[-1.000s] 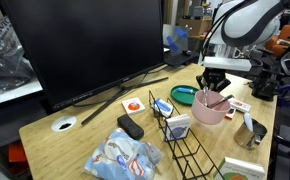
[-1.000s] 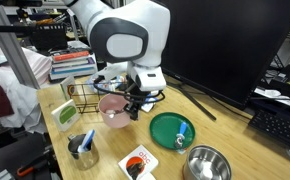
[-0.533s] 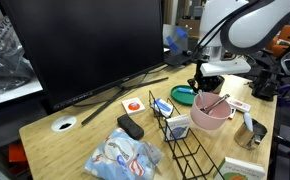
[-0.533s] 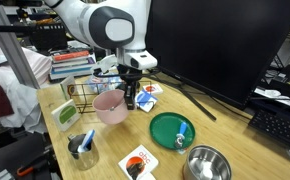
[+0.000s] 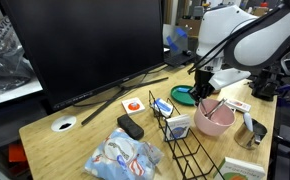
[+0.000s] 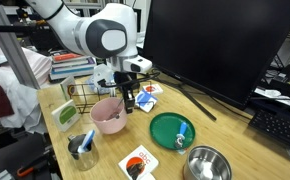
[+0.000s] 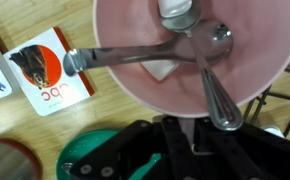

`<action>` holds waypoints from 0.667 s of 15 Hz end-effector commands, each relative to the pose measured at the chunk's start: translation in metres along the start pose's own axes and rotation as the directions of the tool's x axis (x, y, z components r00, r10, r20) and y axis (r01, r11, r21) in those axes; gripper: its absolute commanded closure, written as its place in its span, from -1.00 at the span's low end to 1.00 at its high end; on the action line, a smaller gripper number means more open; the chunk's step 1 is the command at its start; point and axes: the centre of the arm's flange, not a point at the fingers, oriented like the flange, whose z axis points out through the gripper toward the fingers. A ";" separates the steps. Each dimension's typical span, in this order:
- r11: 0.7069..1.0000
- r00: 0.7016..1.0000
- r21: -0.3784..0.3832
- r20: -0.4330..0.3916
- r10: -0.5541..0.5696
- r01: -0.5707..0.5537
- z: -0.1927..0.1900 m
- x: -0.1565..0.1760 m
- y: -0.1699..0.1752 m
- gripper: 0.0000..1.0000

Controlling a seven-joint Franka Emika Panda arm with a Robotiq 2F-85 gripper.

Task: Move the pink cup closer to the book and silver cup

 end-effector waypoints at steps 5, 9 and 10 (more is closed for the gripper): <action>0.970 0.975 0.093 -0.002 -0.223 0.223 0.009 -0.018 -0.014 0.94; 0.950 0.954 0.112 0.044 -0.298 0.292 0.021 -0.030 -0.016 0.94; 0.946 0.949 0.117 0.052 -0.310 0.303 0.023 -0.032 -0.016 0.94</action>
